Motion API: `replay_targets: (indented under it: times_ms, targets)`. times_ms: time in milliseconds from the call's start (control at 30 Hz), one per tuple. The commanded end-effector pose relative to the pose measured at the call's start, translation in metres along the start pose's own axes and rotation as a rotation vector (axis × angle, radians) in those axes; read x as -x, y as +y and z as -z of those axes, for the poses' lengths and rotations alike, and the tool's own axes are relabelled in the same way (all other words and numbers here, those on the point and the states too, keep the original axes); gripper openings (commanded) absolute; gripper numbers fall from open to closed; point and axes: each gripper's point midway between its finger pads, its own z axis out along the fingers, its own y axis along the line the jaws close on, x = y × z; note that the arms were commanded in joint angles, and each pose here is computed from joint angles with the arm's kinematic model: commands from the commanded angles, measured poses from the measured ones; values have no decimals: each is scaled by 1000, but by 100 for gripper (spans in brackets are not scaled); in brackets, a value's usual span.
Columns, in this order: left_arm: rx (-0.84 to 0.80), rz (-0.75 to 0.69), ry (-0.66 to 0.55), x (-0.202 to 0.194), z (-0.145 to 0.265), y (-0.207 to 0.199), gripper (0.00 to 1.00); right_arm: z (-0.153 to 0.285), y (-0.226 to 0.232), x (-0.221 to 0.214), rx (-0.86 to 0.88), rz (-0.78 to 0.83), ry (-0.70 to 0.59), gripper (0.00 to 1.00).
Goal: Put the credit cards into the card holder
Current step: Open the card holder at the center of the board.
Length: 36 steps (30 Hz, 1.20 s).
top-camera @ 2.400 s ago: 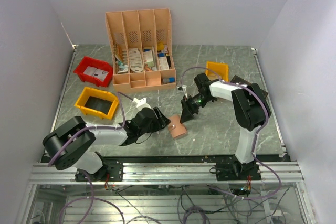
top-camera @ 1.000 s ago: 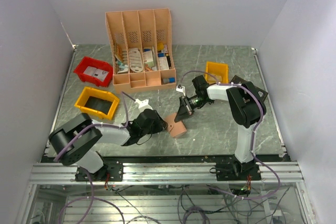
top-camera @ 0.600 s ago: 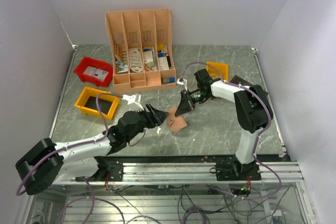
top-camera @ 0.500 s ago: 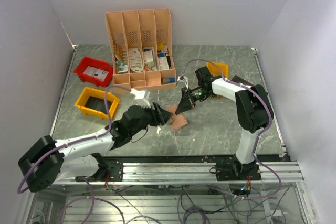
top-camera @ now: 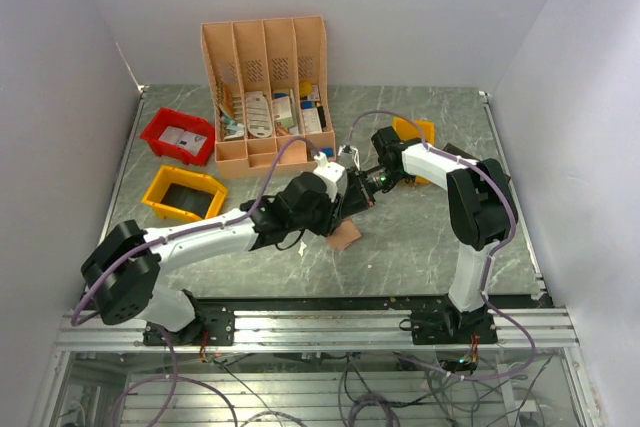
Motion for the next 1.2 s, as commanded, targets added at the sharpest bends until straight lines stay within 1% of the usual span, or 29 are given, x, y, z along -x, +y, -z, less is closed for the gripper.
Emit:
replay_targets:
  times_ms: [0, 233, 433, 733, 867, 1167]
  targets:
    - [71, -89, 63, -5, 0, 2, 43, 0, 4, 2, 43, -18, -17, 0]
    - [180, -114, 96, -10, -10, 4, 47, 0, 4, 1, 49, -29, -18, 0]
    - [267, -112, 107, -17, -15, 5, 46, 1, 4, 2, 57, -42, -26, 0]
    - [327, -126, 133, -30, -13, 10, 38, 1, 4, 2, 65, -50, -32, 0]
    - [344, -134, 143, -33, -15, 11, 38, 2, 4, 2, 67, -54, -34, 0]
    - [313, -138, 153, -38, -21, -2, 42, 2, 4, 2, 70, -60, -39, 0]
